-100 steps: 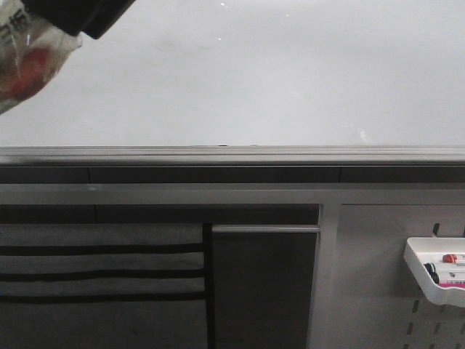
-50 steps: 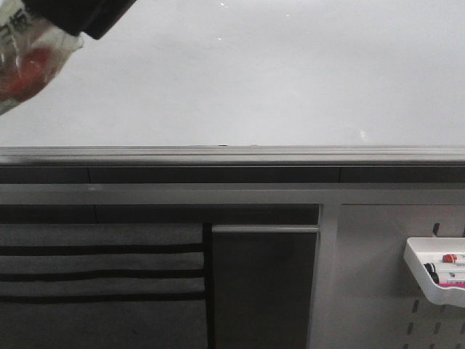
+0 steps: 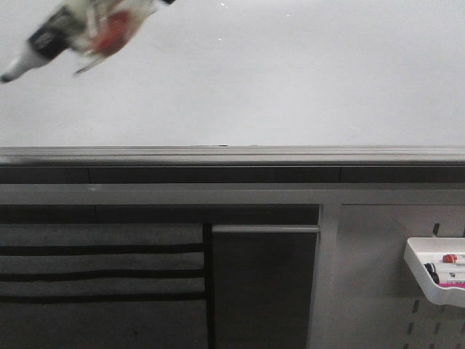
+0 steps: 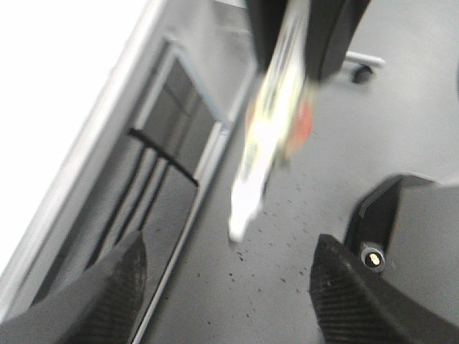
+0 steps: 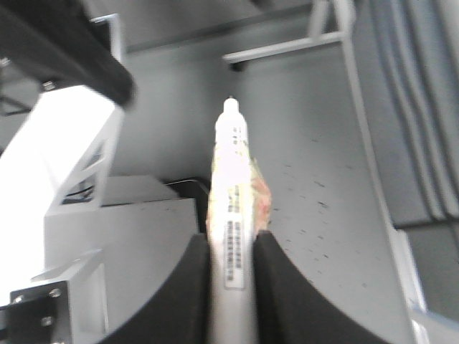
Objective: Write number 3 on whiteboard
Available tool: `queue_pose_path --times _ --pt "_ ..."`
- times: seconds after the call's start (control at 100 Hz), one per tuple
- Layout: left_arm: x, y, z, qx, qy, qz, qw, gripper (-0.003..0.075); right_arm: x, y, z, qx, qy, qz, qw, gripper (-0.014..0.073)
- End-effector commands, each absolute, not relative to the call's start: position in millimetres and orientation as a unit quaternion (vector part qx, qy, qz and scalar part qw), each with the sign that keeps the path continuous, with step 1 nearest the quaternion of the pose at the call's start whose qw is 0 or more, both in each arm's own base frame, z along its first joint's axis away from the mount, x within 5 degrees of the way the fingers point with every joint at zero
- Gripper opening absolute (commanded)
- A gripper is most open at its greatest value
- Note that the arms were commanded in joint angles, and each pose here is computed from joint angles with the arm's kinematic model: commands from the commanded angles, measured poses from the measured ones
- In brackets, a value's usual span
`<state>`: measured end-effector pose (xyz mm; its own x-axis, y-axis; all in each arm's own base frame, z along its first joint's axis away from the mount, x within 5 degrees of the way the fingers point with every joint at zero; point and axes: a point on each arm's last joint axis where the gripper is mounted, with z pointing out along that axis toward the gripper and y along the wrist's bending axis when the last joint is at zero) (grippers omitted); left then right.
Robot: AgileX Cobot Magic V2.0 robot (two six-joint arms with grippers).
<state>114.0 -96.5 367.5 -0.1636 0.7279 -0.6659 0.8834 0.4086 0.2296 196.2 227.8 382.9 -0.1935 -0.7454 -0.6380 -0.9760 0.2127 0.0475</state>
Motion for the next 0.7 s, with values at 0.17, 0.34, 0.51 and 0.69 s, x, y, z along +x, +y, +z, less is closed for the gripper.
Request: queue_pose_path --times 0.17,0.34,0.51,0.69 --pt "105 -60 364 0.371 0.797 -0.085 0.469 0.0454 190 156 427 -0.4 0.806 0.206 0.385 -0.0047" --pt "105 -50 348 0.285 0.822 -0.097 0.484 0.0451 179 116 415 -0.282 0.824 0.205 0.447 -0.0047" --pt "106 -49 344 0.274 0.827 -0.103 0.48 0.0451 170 96 390 -0.234 0.819 0.19 0.488 -0.0047" --pt "106 -49 344 0.272 0.827 -0.106 0.481 0.0451 167 95 380 -0.235 0.826 0.189 0.477 -0.0047"
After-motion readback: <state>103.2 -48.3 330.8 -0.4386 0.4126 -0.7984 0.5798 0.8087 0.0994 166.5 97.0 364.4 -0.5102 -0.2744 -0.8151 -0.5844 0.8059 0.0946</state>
